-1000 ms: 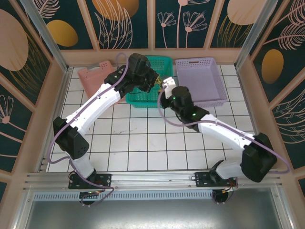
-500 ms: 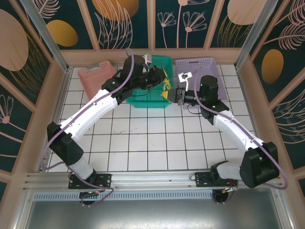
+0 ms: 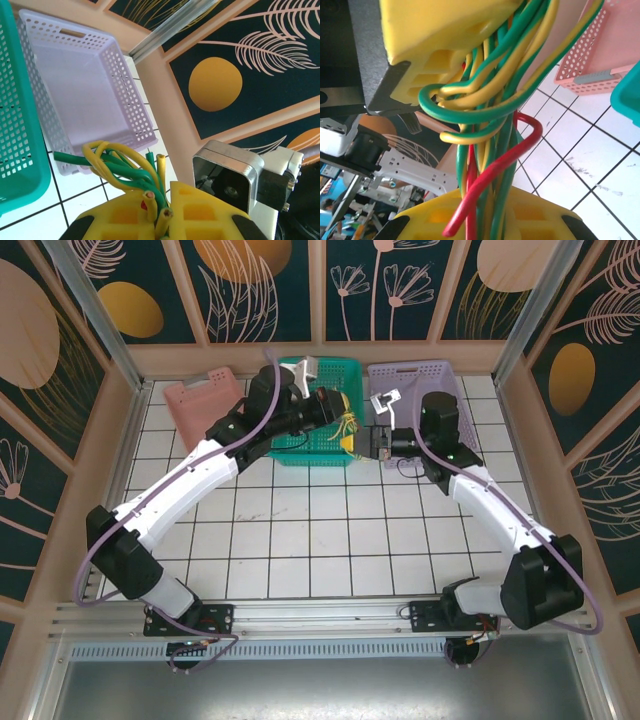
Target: Untangle the cables
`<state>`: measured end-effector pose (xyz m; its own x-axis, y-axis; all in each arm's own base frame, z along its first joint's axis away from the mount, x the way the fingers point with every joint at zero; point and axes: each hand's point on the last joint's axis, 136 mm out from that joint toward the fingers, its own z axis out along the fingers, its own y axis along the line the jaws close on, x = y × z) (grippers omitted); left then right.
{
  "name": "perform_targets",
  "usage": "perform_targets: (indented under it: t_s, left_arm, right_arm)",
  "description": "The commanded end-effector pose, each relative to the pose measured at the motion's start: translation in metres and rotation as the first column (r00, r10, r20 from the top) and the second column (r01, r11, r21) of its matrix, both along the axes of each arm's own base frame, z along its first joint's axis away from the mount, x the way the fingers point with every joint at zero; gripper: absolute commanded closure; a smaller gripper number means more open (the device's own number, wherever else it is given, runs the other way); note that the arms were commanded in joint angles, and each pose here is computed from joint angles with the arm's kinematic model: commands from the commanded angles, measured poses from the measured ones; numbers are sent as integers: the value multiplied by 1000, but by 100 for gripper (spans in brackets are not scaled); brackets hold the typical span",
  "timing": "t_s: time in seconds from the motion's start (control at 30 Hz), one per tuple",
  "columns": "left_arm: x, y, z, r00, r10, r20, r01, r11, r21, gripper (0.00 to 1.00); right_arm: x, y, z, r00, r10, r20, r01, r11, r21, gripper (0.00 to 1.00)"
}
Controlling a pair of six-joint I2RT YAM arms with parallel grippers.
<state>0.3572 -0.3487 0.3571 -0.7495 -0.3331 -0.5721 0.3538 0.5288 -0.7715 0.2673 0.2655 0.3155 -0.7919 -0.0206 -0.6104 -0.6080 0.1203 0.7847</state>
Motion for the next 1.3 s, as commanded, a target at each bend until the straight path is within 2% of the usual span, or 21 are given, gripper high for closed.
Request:
perform_targets:
  t_s: [0.0, 0.07, 0.17, 0.23, 0.27, 0.33, 0.37, 0.43, 0.57, 0.67, 0.73, 0.77, 0.83, 0.9, 1.03, 1.1, 1.27]
  left_arm:
    - [50, 58, 51, 931, 265, 253, -269, 963, -21, 100]
    - [52, 58, 47, 937, 282, 208, -282, 959, -28, 100]
    - [57, 58, 37, 943, 321, 90, -318, 947, -48, 100]
    - [59, 59, 26, 934, 356, -20, -356, 932, -67, 100]
    - [60, 61, 20, 924, 376, -72, -381, 921, -76, 100]
    - [61, 63, 6, 890, 416, -186, -435, 898, -72, 100]
    - [61, 65, -1, 872, 433, -228, -456, 888, -55, 100]
    - [62, 65, -14, 822, 468, -326, -500, 866, -16, 100]
    - [63, 62, -36, 724, 519, -454, -533, 839, 109, 100]
    - [60, 56, -38, 681, 519, -517, -539, 833, 127, 100]
    - [58, 52, -40, 657, 513, -553, -544, 830, 124, 100]
    - [57, 53, -40, 647, 516, -562, -548, 826, 128, 100]
    - [54, 56, -42, 623, 529, -576, -557, 817, 147, 100]
    - [51, 55, -42, 615, 525, -588, -557, 817, 148, 100]
    - [47, 55, -42, 604, 514, -609, -558, 818, 138, 100]
    - [46, 55, -41, 598, 513, -616, -563, 816, 133, 100]
    - [43, 49, -40, 598, 479, -642, -548, 829, 108, 100]
  right_arm:
    - [-36, -4, -2, 984, 158, -88, -160, 987, -17, 100]
    - [-21, -7, -13, 996, 58, -66, -64, 994, -92, 91]
    - [7, -21, -14, 985, -166, 51, 173, 968, -181, 60]
    - [30, -41, -2, 906, -378, 191, 414, 885, -213, 46]
    - [36, -50, 7, 858, -448, 252, 499, 843, -200, 43]
    - [42, -67, 26, 718, -580, 386, 670, 727, -153, 36]
    - [40, -67, 32, 666, -601, 442, 712, 689, -136, 34]
    - [35, -60, 36, 557, -603, 571, 789, 600, -136, 33]
    - [27, -31, 38, 428, -546, 720, 857, 498, -132, 29]
    - [29, -7, 40, 360, -522, 773, 885, 453, -106, 25]
    - [36, 2, 42, 292, -514, 806, 917, 389, -84, 23]
    - [40, 2, 45, 260, -515, 817, 933, 353, -74, 22]
    - [53, -4, 47, 178, -509, 842, 970, 234, -64, 21]
    - [62, -6, 47, 132, -471, 872, 984, 167, -58, 16]
    - [74, -12, 41, 83, -426, 901, 995, 81, -53, 14]
    - [82, -14, 32, 90, -406, 910, 996, 63, -70, 14]
    - [101, -8, 16, 129, -371, 920, 991, 78, -108, 24]
